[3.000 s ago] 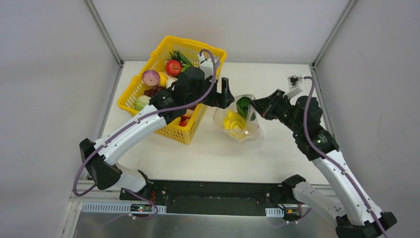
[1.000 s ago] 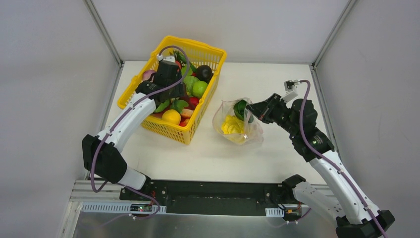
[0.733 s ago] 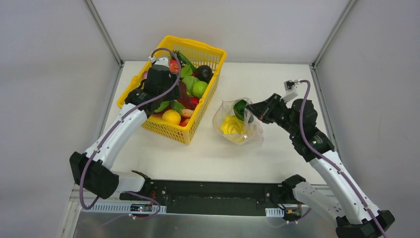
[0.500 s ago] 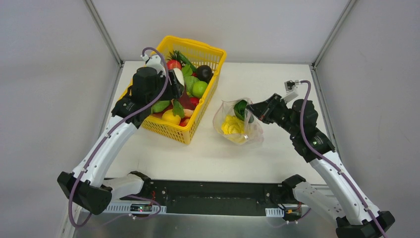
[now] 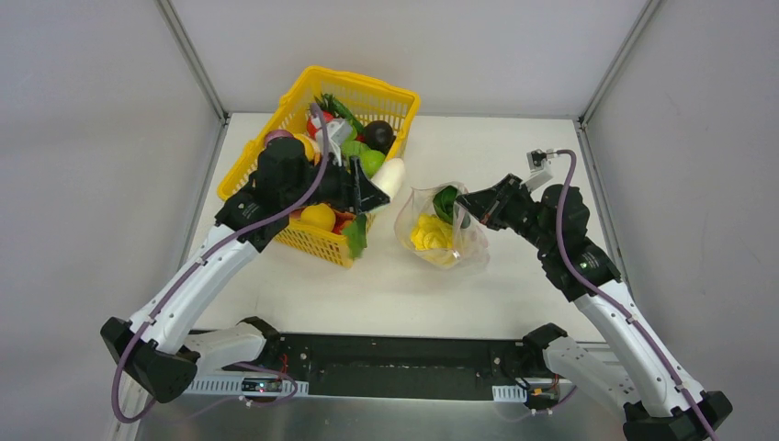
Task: Place the food in the zip-top bag and seal the zipper
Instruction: Place the fake vegetable in the zipper food storage bag.
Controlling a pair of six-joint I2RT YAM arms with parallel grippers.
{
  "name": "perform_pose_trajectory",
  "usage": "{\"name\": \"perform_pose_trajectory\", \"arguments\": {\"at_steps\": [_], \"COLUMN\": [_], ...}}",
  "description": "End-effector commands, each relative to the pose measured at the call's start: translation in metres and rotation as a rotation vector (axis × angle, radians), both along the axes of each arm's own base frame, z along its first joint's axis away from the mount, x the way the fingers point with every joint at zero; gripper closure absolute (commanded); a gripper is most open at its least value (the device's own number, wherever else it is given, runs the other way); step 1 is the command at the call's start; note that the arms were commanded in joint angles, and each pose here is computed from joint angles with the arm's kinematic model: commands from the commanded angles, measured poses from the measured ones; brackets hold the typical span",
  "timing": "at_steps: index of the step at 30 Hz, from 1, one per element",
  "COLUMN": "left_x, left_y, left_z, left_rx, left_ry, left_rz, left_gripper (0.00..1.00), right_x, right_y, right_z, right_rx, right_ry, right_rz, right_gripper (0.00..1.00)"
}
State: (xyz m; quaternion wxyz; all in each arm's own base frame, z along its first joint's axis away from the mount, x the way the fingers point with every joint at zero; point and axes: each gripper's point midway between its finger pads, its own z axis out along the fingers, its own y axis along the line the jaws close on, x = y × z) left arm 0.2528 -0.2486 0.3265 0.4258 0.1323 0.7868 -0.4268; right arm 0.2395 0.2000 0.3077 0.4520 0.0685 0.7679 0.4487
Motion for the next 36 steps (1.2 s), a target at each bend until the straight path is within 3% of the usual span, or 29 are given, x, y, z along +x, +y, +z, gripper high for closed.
{"name": "perform_pose_trajectory", "arguments": {"at_steps": [1,9,13,18,26,33,36], "left_x": [-0.036,-0.059,-0.07,-0.086,-0.076,-0.051,-0.058], "left_y": [-0.034,-0.059,-0.055,-0.052,-0.053,-0.067,-0.064], "left_z": [0.028,0.033,0.018,0.008,-0.014,0.011,0.03], "left_rx": [-0.006,-0.061,0.037,0.086,0.246,0.234,0.189], "left_ry": [-0.068,-0.03,0.052,0.051,0.138,0.072,0.003], "left_rz": [-0.22,-0.344,-0.38,-0.42,-0.384,-0.296,-0.313], "left_gripper": [0.67,0.7,0.7,0.7,0.7,0.75,0.82], "right_x": [-0.001,-0.001,-0.001,0.0,-0.001,-0.004,-0.003], "right_y": [0.003,0.003,0.003,0.003,0.007,0.007,0.005], "right_z": [0.022,0.02,0.019,0.02,0.017,0.019,0.019], "right_rx": [0.046,0.047,0.048,0.05,0.056,0.058,0.056], "right_ry": [-0.056,-0.05,-0.048,-0.048,-0.037,-0.042,-0.041], "right_rz": [0.014,0.015,0.015,0.017,0.037,0.042,0.029], "right_gripper": [1.0,1.0,1.0,1.0,1.0,1.0,1.0]}}
